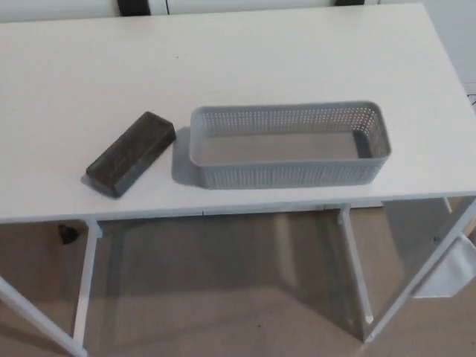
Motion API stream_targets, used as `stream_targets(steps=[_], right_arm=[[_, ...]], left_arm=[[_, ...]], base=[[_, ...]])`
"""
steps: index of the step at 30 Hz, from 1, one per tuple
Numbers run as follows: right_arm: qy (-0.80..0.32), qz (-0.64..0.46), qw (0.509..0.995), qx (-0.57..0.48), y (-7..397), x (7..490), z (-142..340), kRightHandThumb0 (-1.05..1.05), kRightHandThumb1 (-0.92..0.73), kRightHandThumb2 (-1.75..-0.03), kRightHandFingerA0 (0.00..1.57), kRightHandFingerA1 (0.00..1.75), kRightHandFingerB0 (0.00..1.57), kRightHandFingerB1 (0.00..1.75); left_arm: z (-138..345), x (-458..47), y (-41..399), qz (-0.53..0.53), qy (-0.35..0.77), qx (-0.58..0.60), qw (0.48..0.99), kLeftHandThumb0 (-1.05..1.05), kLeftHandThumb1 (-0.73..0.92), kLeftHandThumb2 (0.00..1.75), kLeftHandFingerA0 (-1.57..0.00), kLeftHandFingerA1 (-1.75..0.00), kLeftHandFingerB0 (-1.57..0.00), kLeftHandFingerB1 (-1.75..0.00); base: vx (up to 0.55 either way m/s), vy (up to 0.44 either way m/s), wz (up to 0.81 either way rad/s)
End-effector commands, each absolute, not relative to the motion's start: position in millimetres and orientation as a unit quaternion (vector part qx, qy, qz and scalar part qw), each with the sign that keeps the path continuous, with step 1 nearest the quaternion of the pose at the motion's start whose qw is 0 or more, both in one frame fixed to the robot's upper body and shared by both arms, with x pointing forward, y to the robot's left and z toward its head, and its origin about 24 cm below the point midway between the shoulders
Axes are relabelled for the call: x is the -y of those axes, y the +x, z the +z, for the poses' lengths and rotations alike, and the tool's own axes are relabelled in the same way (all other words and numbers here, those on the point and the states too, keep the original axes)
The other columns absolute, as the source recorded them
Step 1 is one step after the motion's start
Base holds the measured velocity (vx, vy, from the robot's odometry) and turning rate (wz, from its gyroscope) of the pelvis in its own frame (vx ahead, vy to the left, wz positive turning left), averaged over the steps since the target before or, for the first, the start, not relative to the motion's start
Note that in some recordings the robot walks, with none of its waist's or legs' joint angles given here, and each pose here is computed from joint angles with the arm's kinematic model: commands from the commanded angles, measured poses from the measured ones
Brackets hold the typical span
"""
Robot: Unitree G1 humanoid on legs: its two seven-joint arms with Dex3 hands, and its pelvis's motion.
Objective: The robot walks towards a desk on which an eraser is kept on the left hand side and a container is kept on the right hand side. The robot picks up the eraser using its left hand and places it in the container.
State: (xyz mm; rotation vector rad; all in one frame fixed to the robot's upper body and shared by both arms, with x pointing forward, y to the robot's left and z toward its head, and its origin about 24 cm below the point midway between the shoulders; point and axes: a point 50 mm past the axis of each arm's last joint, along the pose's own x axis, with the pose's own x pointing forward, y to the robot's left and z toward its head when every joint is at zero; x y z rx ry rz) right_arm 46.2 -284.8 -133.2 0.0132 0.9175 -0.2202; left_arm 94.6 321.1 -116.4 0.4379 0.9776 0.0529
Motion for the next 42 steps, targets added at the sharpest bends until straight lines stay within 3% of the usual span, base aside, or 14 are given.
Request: stream_targets(steps=[1, 36, 42], right_arm=[[-0.006, -0.096, 0.897, -0.432, 46.0, 285.4, -131.6, -0.4, -0.62, -0.59, 0.36, 0.53, 0.27, 0.38], [-0.028, -0.081, 0.897, -0.434, 50.1, 280.8, -132.6, -0.37, -0.61, -0.58, 0.43, 0.58, 0.29, 0.39], [-0.031, -0.08, 0.894, -0.44, 49.2, 281.5, -133.8, -0.38, -0.61, -0.59, 0.51, 0.62, 0.29, 0.39]], left_arm=[[-111.6, -327.8, 94.7, 0.022, 0.227, -0.456, 0.86, -0.34, 0.61, 0.58, -0.46, -0.41, -0.33, -0.34], [-106.3, -326.4, 100.3, -0.001, 0.264, -0.44, 0.858, -0.36, 0.63, 0.61, -0.48, -0.42, -0.34, -0.35], [-106.0, -325.7, 100.6, -0.003, 0.268, -0.438, 0.858, -0.36, 0.63, 0.61, -0.49, -0.42, -0.34, -0.35]], base=[[0.14, -0.057, -0.03], [0.05, 0.068, -0.02], [0.04, 0.083, 0.04]])
